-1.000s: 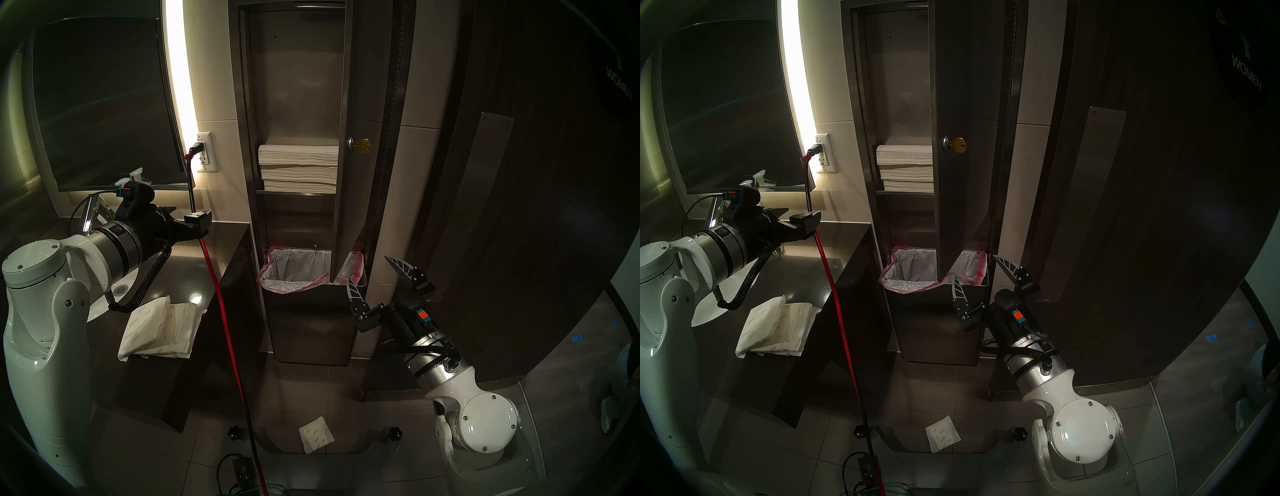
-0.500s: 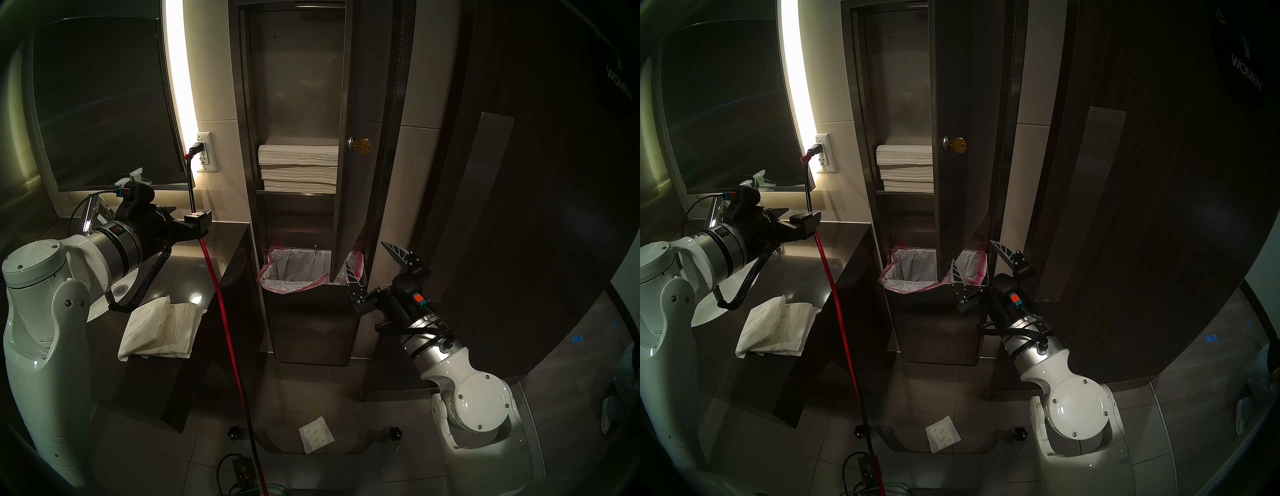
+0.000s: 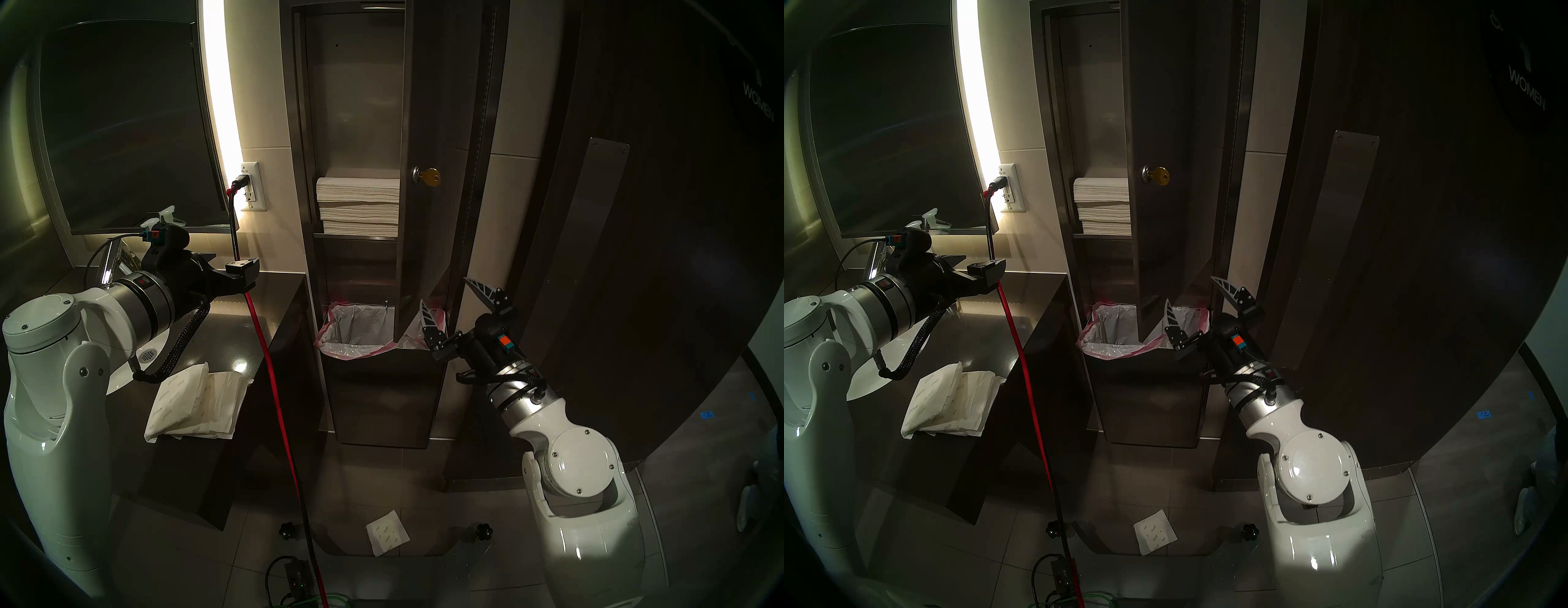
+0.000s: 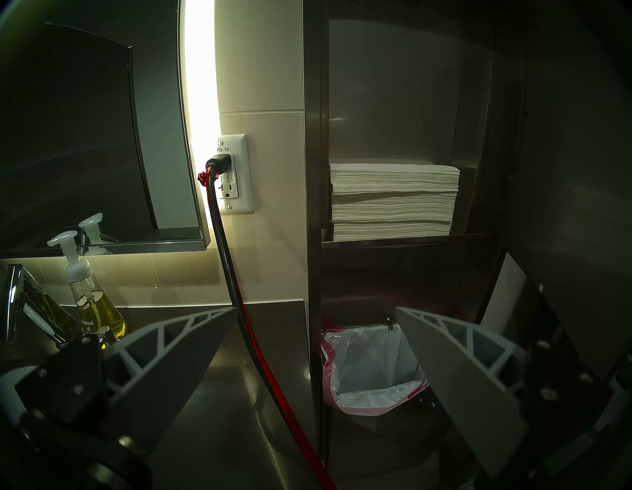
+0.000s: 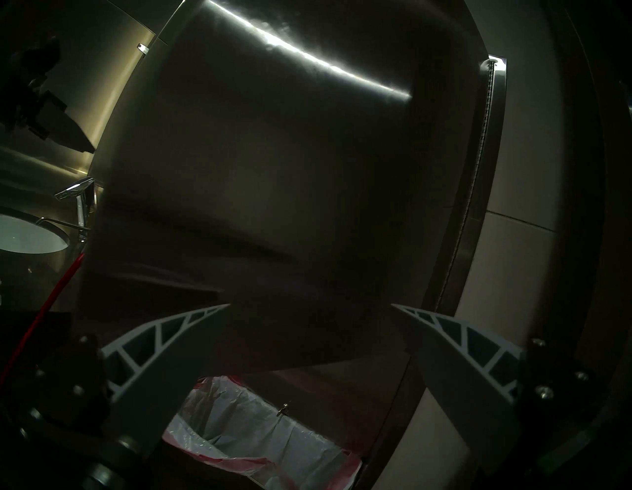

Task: Twist key and close towel dispenser

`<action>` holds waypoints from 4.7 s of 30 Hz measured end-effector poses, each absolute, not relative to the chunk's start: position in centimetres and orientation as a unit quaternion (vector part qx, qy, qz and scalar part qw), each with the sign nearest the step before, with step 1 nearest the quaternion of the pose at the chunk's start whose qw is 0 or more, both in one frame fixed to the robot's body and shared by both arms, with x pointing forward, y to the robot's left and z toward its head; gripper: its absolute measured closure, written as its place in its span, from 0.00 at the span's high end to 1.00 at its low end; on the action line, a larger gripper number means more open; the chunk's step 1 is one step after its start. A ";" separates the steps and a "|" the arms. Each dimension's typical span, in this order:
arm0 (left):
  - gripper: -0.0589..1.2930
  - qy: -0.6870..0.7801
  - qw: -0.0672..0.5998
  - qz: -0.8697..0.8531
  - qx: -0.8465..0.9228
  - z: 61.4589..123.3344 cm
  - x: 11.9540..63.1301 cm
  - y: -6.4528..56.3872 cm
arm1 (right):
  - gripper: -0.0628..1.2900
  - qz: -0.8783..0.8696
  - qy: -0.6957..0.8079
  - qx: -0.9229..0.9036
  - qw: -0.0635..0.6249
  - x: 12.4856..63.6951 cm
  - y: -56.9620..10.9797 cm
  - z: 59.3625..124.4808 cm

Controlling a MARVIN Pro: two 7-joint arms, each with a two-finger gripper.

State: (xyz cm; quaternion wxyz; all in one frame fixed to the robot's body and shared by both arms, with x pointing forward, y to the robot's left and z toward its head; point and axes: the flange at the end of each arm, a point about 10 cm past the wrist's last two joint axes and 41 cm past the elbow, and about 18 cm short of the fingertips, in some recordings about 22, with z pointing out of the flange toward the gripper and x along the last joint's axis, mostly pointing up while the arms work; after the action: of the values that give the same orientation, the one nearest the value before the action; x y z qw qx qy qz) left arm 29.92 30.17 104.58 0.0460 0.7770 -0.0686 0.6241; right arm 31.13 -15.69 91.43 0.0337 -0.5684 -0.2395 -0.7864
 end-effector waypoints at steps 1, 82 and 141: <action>0.98 -0.069 0.046 0.624 0.777 104.6 29.9 30.2 | 0.95 -0.788 -0.239 -0.567 0.030 31.4 -15.8 91.7; 0.98 -0.068 0.046 0.622 0.779 104.5 29.9 30.2 | 0.95 -0.805 -0.249 -0.536 0.043 46.4 -8.5 99.7; 0.98 -0.068 0.046 0.621 0.779 104.6 29.9 30.2 | 0.95 -0.771 -0.125 -0.621 0.066 56.5 -3.2 98.0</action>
State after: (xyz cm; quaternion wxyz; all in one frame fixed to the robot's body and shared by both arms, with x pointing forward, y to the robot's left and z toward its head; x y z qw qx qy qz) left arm 29.91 30.19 104.55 0.0462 0.7793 -0.0683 0.6211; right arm 56.46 -3.24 98.02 0.0662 -0.6206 -0.1252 -0.7712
